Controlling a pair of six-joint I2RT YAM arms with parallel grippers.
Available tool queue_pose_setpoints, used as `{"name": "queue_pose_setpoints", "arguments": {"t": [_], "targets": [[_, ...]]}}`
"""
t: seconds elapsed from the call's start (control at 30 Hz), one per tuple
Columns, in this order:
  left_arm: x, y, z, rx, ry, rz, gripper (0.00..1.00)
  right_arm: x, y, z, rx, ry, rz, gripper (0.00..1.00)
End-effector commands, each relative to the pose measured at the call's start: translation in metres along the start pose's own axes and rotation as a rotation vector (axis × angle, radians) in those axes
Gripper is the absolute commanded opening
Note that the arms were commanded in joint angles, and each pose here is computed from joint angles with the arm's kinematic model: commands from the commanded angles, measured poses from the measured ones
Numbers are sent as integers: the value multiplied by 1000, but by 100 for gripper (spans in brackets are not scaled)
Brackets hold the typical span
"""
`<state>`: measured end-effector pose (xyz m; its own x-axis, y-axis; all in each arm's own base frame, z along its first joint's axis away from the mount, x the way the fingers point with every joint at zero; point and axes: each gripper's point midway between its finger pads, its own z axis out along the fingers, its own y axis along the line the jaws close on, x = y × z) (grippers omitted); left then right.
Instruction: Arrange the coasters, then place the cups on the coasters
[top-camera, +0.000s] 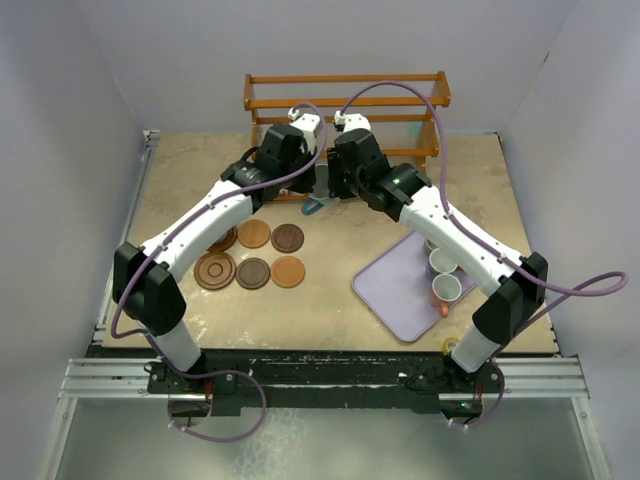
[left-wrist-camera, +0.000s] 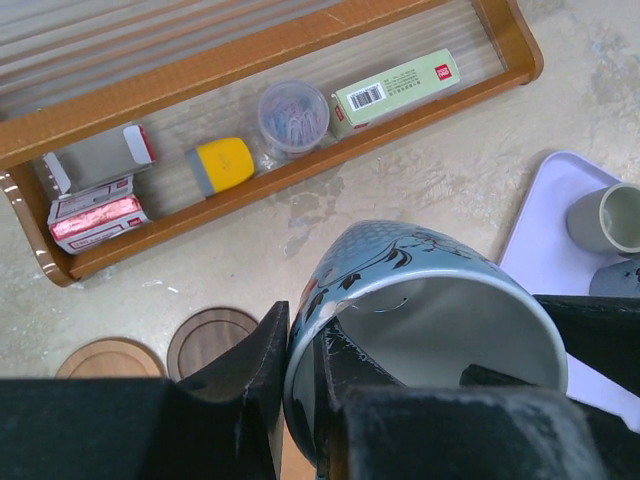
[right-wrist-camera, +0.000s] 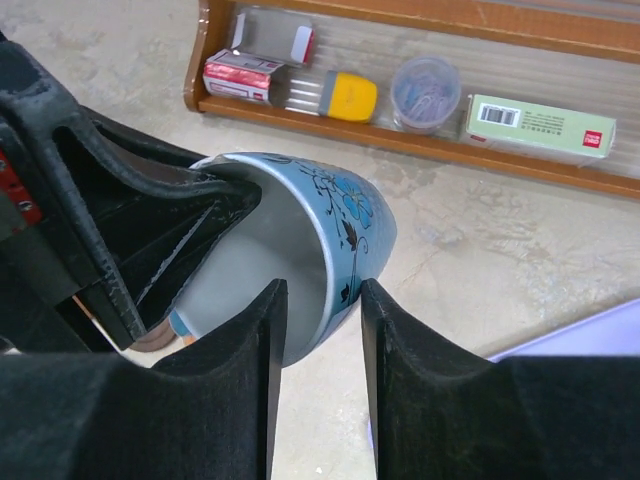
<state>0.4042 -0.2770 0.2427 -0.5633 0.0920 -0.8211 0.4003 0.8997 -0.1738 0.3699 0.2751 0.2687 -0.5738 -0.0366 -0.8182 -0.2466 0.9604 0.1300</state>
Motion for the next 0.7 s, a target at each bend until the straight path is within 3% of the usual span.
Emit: {"name": "queue_pose_setpoints", "arguments": {"t": [0.0, 0.5, 0.67], "targets": [[-64, -18, -30, 69, -234, -4, 3, -30, 49, -36, -226, -79, 9, 39], [-63, 4, -44, 6, -269, 55, 3, -41, 36, -61, -275, -149, -23, 65], [-60, 21, -54, 12, -268, 122, 3, -38, 27, -73, -312, -183, -103, 73]]}}
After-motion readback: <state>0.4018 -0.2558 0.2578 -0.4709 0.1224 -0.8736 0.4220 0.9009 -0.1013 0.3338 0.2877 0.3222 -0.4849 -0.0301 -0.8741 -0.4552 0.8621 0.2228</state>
